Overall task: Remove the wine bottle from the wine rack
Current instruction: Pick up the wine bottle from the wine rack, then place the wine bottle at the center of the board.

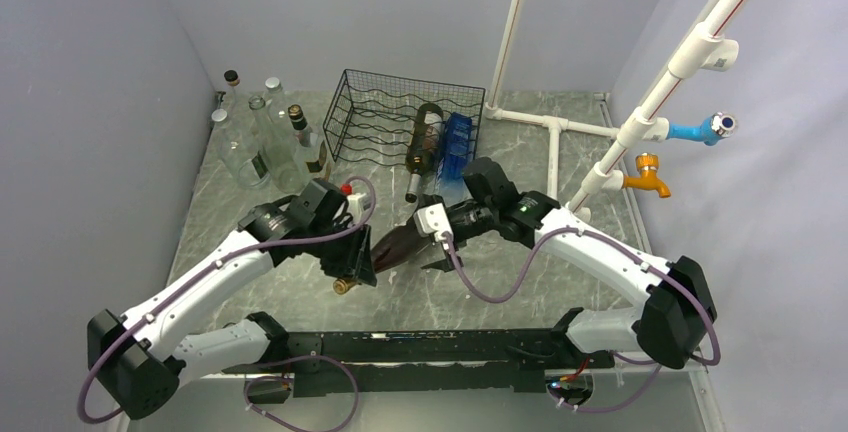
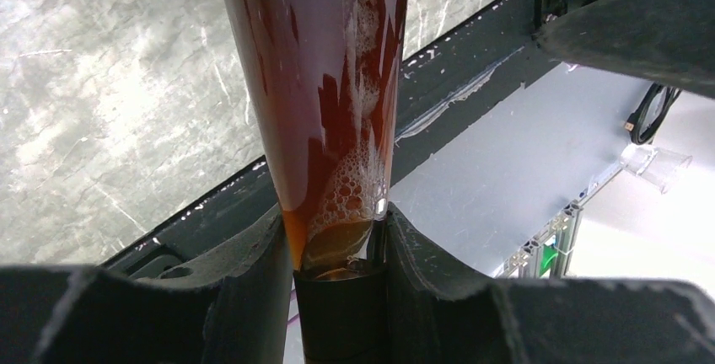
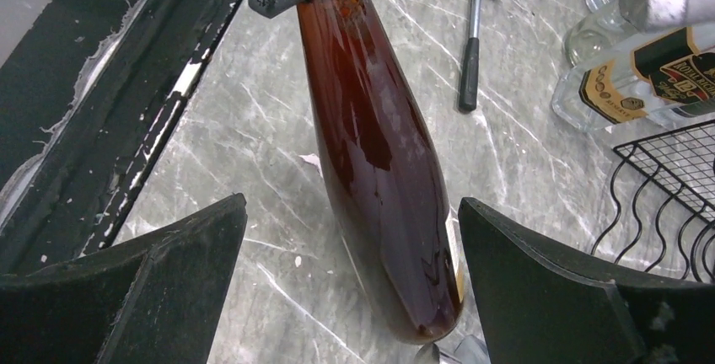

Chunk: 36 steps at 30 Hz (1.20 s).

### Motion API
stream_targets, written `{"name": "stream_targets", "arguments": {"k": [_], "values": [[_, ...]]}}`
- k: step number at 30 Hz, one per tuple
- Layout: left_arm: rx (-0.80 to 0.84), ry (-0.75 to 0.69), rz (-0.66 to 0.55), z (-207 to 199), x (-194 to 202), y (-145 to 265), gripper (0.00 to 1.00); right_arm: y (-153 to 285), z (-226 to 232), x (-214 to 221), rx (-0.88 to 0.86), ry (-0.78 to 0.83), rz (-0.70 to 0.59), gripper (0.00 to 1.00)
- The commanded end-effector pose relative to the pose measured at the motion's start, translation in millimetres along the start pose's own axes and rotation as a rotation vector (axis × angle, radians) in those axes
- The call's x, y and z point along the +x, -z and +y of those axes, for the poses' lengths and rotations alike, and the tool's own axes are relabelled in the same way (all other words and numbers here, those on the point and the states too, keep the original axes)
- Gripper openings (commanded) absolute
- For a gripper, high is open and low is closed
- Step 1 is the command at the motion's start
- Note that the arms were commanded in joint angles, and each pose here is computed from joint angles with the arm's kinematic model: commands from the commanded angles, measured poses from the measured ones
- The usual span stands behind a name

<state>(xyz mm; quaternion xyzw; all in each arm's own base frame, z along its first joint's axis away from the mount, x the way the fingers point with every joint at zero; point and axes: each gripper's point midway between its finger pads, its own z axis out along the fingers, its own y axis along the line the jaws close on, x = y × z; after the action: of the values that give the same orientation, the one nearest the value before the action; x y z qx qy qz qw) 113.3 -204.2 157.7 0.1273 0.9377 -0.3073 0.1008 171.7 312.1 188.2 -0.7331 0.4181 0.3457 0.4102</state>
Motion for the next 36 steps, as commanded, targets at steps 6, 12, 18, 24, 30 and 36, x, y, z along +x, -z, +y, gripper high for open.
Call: {"name": "stream_targets", "arguments": {"k": [6,12,18,24,30,36], "values": [[0.265,-0.202,-0.130,-77.4,-48.6,23.6,0.00,-17.8,-5.4,-1.3,0.058,0.089,0.033,1.00],[0.295,-0.212,-0.113,-85.4,-52.2,21.3,0.00,-32.1,-1.4,4.9,0.065,0.129,0.078,1.00],[0.312,-0.221,-0.093,-89.9,-54.8,19.6,0.00,-49.0,6.8,10.9,0.051,0.152,0.109,0.99],[0.300,-0.231,-0.087,-90.5,-54.3,24.5,0.00,-61.6,6.6,17.1,0.071,0.140,0.130,0.97],[0.304,-0.228,-0.081,-90.0,-48.9,28.1,0.00,-72.4,1.1,20.0,0.115,0.123,0.144,0.91],[0.318,-0.225,-0.087,-93.1,-45.8,34.5,0.00,-83.6,8.9,18.0,0.094,0.130,0.145,0.80]]}}
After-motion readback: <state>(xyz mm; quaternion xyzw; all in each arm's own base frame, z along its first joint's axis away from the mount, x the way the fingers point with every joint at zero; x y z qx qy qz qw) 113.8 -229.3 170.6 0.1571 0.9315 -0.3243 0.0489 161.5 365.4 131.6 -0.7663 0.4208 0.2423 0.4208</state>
